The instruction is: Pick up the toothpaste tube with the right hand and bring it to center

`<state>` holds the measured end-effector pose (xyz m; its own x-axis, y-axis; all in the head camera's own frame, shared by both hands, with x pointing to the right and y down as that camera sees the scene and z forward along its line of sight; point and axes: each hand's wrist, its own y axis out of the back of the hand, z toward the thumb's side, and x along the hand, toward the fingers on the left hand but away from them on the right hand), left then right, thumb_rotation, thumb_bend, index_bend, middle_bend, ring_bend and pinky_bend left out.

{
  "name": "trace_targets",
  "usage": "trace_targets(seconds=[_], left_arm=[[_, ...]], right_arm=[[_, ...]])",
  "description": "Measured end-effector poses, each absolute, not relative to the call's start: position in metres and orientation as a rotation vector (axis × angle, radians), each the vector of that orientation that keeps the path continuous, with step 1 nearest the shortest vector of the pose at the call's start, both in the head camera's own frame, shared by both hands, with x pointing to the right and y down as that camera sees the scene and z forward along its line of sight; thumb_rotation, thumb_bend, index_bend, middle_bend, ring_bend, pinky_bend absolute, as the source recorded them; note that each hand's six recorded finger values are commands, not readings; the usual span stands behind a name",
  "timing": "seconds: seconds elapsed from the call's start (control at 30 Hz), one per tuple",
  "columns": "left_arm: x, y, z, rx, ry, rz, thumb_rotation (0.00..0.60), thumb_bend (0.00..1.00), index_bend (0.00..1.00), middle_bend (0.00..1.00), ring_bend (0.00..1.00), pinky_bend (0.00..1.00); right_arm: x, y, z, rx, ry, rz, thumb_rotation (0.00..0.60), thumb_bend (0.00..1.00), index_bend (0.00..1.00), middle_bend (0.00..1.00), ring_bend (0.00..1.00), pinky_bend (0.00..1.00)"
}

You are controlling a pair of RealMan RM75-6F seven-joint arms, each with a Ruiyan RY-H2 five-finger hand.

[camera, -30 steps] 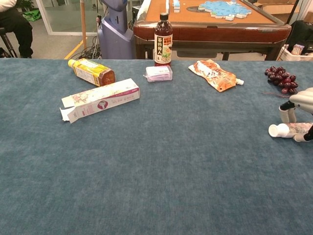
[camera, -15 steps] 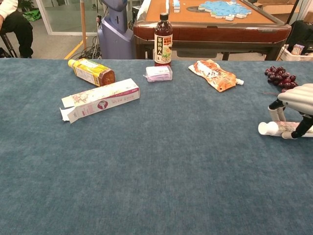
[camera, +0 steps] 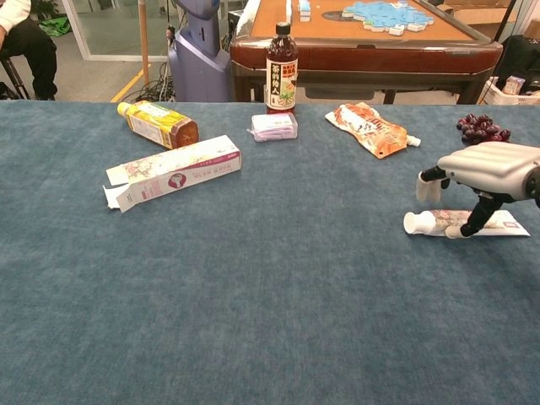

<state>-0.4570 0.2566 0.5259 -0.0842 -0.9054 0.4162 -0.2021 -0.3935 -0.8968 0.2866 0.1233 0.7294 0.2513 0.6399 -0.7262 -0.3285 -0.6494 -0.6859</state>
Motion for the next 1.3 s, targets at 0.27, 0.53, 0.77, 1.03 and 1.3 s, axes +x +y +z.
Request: trace_targets(seconds=[0.27, 0.53, 0.77, 1.03, 1.3], left_arm=[[-0.456, 0.257, 0.526, -1.602, 1.214, -1.522, 0.600, 0.22, 0.22, 0.36, 0.33, 0.04], [-0.456, 0.256, 0.525, -1.599, 1.213, -1.519, 0.600, 0.22, 0.22, 0.36, 0.33, 0.04], [-0.455, 0.256, 0.527, -1.605, 1.212, -1.516, 0.600, 0.22, 0.22, 0.36, 0.33, 0.04], [-0.456, 0.257, 0.525, -1.600, 1.215, -1.519, 0.600, 0.22, 0.22, 0.36, 0.33, 0.04], [-0.458, 0.258, 0.524, -1.594, 1.217, -1.524, 0.600, 0.22, 0.22, 0.36, 0.33, 0.04]], right_arm=[[0.295, 0.122, 0.732, -1.692, -0.280, 1.537, 0.568, 0.27, 0.26, 0.33, 0.24, 0.26], [0.304, 0.129, 0.733, -1.699, -0.254, 1.560, 0.566, 0.30, 0.30, 0.37, 0.24, 0.26], [0.313, 0.139, 0.723, -1.712, -0.256, 1.573, 0.566, 0.30, 0.30, 0.38, 0.24, 0.26], [0.317, 0.139, 0.718, -1.708, -0.282, 1.581, 0.566, 0.30, 0.30, 0.38, 0.24, 0.26], [0.304, 0.134, 0.731, -1.716, -0.271, 1.569, 0.566, 0.33, 0.37, 0.41, 0.25, 0.26]])
